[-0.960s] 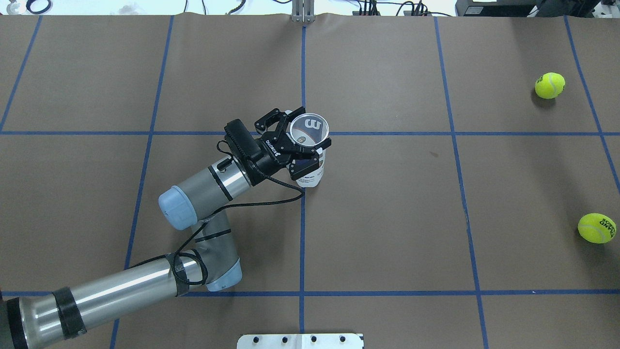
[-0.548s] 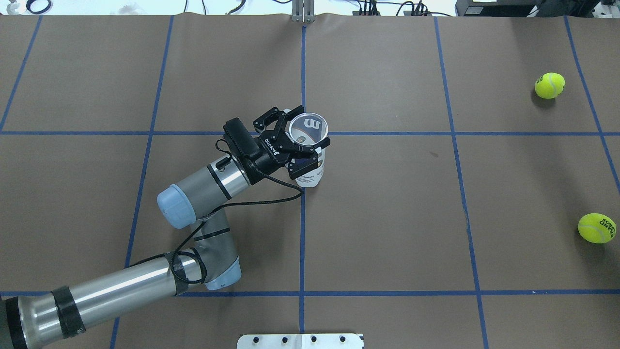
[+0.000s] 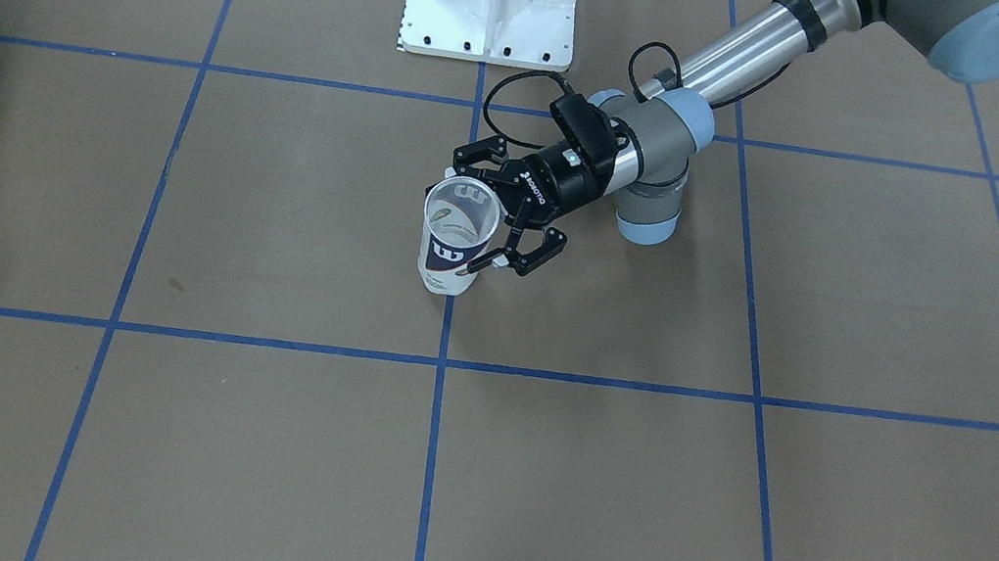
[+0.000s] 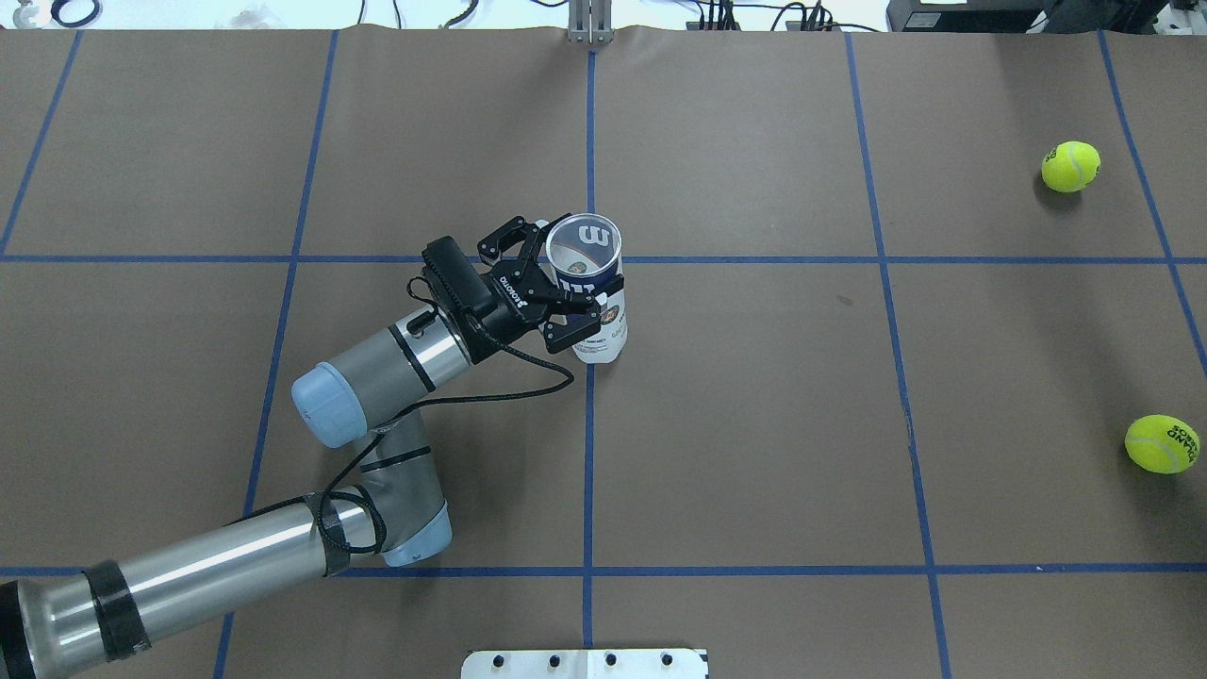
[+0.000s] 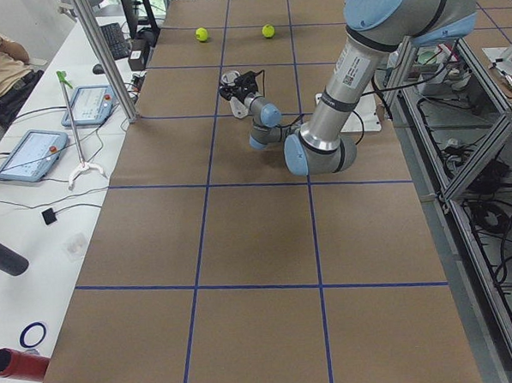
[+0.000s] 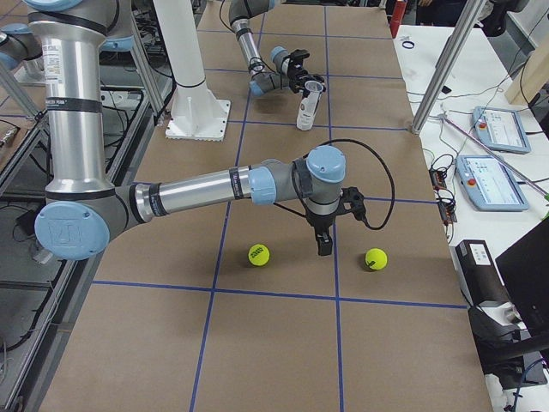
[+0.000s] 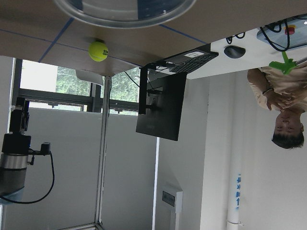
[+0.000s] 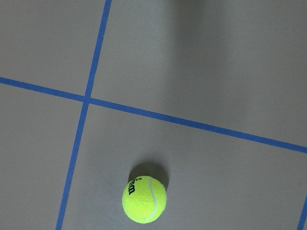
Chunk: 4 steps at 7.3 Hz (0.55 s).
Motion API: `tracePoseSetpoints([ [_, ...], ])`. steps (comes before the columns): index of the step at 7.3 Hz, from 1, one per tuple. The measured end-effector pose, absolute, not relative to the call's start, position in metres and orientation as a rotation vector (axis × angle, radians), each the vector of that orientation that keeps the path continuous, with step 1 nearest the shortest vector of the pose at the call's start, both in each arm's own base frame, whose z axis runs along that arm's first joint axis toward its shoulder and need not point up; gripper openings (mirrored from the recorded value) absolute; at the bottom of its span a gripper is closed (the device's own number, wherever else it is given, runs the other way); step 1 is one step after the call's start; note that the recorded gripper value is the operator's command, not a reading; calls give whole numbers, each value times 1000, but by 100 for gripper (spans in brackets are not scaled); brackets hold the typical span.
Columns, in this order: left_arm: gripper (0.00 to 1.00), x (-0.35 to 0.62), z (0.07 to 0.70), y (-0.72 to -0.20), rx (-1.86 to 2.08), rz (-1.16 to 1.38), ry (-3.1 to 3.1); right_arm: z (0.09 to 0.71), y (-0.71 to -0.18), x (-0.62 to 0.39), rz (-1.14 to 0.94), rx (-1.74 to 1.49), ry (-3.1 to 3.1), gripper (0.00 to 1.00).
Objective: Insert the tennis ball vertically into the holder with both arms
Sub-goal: 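Lower the upright can onto the table with the left gripper, then hold the upright can with the left gripper while the right gripper descends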
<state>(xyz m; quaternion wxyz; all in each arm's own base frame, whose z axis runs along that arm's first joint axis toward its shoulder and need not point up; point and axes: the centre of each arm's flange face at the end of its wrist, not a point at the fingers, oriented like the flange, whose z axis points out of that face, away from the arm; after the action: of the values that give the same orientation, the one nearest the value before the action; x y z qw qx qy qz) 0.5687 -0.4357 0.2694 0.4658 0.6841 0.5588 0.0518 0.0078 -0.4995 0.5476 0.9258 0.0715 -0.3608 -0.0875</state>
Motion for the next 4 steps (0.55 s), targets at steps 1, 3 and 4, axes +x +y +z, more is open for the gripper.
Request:
tracePoseSetpoints([
  [1, 94, 569, 273, -435, 1674, 132, 1367, 548, -500, 8, -180, 147, -740, 99],
  [3, 90, 572, 274, -433, 1666, 137, 1364, 548, -500, 8, -180, 147, -740, 99],
  [4, 90, 572, 274, -432, 1665, 138, 1364, 548, -500, 8, -180, 147, -741, 99],
])
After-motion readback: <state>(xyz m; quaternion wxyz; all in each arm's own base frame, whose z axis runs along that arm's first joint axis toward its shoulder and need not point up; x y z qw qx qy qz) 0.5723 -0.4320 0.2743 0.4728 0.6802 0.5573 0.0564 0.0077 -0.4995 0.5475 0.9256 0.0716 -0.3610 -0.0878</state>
